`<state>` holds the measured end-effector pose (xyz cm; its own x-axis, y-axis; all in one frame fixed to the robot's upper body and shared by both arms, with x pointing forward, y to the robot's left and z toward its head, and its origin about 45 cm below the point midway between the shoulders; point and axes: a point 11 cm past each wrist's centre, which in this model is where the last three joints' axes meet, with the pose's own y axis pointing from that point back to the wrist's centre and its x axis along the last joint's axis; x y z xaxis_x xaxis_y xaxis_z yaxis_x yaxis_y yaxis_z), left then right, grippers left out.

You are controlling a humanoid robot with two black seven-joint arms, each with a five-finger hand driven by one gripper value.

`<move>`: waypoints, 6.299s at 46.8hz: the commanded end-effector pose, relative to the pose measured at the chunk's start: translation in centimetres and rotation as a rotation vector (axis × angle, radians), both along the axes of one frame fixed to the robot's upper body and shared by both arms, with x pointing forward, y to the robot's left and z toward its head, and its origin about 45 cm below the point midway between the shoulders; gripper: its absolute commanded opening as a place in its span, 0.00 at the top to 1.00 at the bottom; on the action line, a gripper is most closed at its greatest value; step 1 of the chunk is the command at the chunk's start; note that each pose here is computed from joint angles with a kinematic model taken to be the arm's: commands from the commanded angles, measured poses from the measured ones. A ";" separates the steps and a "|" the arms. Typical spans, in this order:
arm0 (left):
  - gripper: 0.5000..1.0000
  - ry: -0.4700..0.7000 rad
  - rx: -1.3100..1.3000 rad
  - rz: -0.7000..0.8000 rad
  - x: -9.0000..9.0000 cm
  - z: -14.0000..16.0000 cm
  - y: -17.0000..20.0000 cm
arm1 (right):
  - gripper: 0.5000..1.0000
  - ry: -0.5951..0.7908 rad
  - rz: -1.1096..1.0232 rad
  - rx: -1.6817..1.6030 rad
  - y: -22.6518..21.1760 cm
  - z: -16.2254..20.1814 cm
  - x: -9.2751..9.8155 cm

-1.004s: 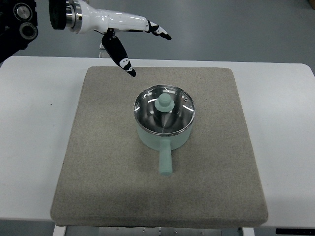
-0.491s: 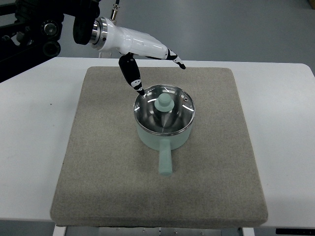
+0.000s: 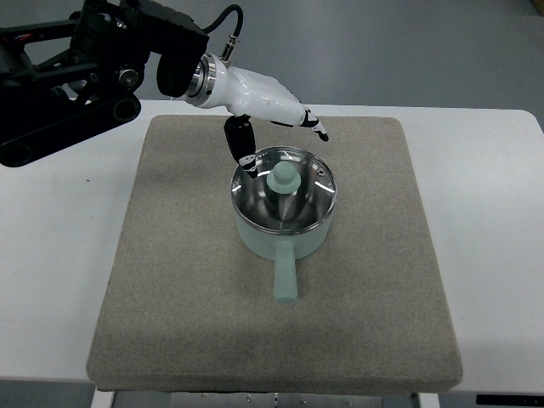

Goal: Place lid left of pot with left hand
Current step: 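Lower the left hand onto the glass lid's mint-green knob, then close the left hand's fingers around the lid knob, then lift the glass lid off the pot and carry it beside the pot, then set the lid down on the mat and open the left hand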

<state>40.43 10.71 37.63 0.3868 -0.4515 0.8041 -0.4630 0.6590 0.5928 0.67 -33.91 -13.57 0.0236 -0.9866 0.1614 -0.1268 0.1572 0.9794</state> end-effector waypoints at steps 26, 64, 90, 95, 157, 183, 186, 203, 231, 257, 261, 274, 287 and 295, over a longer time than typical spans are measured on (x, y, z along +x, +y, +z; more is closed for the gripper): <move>0.11 0.039 0.033 -0.010 -0.3 -3.0 -0.6 | 0.15 0.000 0.000 0.000 0.0 0.0 0.0; 0.54 0.019 0.047 -0.027 -0.4 -3.0 -1.2 | 0.16 0.000 0.000 0.000 0.0 0.0 0.0; 0.61 0.003 0.054 -0.028 -0.3 -2.9 -1.3 | 0.16 0.000 0.000 0.000 0.0 0.0 0.0; 0.65 0.002 0.055 -0.030 -0.3 -2.9 -1.3 | 0.15 0.000 0.000 0.000 0.0 0.0 0.0; 1.00 -0.069 0.067 -0.063 -0.3 -1.5 -2.4 | 0.16 0.000 0.000 0.000 0.0 0.0 0.0; 1.00 -0.141 0.063 0.031 1.4 1.8 1.4 | 0.16 0.000 0.000 0.000 0.0 0.0 0.0; 1.00 -0.150 0.059 0.064 1.8 2.4 2.8 | 0.16 0.000 0.000 0.000 0.0 0.0 0.0; 1.00 -0.113 0.105 0.274 3.3 0.2 11.9 | 0.16 0.000 0.000 0.000 0.0 0.0 0.0; 1.00 0.007 0.201 0.431 3.4 -8.1 18.2 | 0.16 0.000 0.000 0.000 0.0 0.0 0.0; 1.00 -0.061 0.102 0.422 4.9 -9.3 15.8 | 0.16 0.000 0.000 0.000 0.0 0.0 0.0; 1.00 -0.061 0.093 0.421 5.0 -9.7 15.4 | 0.16 0.000 0.000 0.000 0.0 0.0 0.0; 0.82 -0.078 0.074 0.425 5.0 -10.1 15.5 | 0.16 0.000 0.000 0.000 0.0 0.0 0.0; 0.11 -0.077 0.051 0.423 4.9 -11.0 15.0 | 0.16 0.000 0.000 0.000 0.0 0.0 0.0; 0.01 -0.072 0.030 0.439 5.1 -10.7 15.3 | 0.16 0.000 0.000 0.000 0.0 0.0 0.0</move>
<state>45.43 25.78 26.77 0.4889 -0.2905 0.8226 -0.7318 0.3766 0.5680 0.66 -33.91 -13.57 0.0236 -0.9866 0.1614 -0.1268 0.1572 0.9794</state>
